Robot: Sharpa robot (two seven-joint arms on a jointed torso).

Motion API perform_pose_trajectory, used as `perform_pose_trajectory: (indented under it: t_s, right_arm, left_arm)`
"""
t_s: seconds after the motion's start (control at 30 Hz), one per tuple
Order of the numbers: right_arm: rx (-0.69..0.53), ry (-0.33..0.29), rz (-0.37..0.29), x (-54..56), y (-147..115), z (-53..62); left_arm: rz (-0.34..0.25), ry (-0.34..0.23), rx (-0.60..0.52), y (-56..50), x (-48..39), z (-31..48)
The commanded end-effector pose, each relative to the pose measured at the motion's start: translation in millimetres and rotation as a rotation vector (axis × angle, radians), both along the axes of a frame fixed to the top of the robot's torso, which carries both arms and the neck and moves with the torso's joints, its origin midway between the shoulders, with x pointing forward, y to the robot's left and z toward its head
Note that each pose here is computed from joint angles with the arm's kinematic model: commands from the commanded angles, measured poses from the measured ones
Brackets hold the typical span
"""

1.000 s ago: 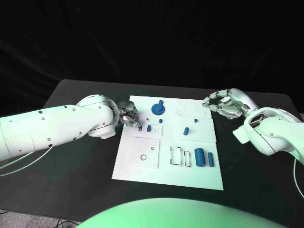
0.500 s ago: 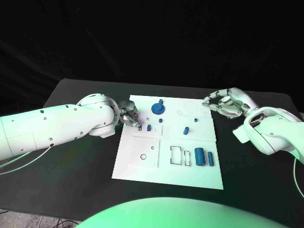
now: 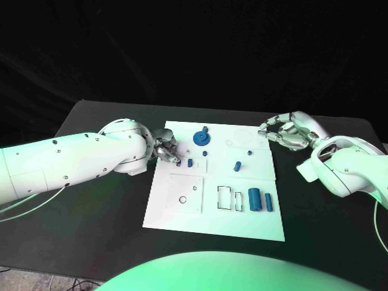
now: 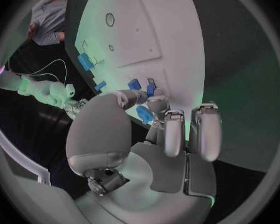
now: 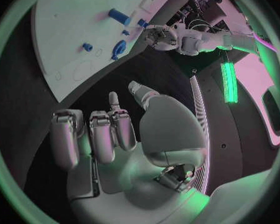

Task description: Assemble the parts on the task board

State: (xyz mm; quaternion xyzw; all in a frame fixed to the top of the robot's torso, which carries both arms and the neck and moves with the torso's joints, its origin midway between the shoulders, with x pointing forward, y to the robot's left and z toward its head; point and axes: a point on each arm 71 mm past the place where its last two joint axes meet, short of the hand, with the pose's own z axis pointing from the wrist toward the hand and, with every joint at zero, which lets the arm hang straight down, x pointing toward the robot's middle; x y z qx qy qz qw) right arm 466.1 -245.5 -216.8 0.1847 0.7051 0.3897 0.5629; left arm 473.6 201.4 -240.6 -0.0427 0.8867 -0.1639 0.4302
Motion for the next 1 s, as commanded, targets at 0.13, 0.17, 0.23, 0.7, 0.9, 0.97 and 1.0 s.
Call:
perform_pose_trajectory:
  t_s: [0.13, 0.17, 0.23, 0.7, 0.9, 0.97, 1.0]
  right_arm:
    - [0.0, -0.004, 0.011, -0.5, 1.2, 0.0]
    - [0.0, -0.004, 0.011, -0.5, 1.2, 0.0]
    - [0.0, -0.004, 0.011, -0.4, 1.2, 0.0]
    - [0.0, -0.004, 0.01, -0.3, 1.2, -0.2]
    - [-0.001, -0.004, 0.01, -0.2, 1.2, -0.3]
    - [-0.001, -0.004, 0.01, -0.2, 1.1, -0.3]
    - [-0.001, -0.004, 0.01, -0.2, 1.1, -0.3]
  left_arm:
    - [-0.024, 0.028, 0.022, -0.7, -2.3, -3.5]
    - [-0.025, 0.029, 0.023, -0.7, -2.4, -3.6]
    - [-0.026, 0.032, 0.024, -0.7, -2.8, -3.7]
    - [-0.018, 0.049, 0.003, 0.7, -4.5, -3.3]
    - [-0.01, 0.053, -0.006, 2.5, -4.0, -2.9]
    - [-0.006, 0.057, -0.011, 3.4, -3.9, -2.8]
    - [-0.004, 0.059, -0.013, 3.9, -3.8, -2.6]
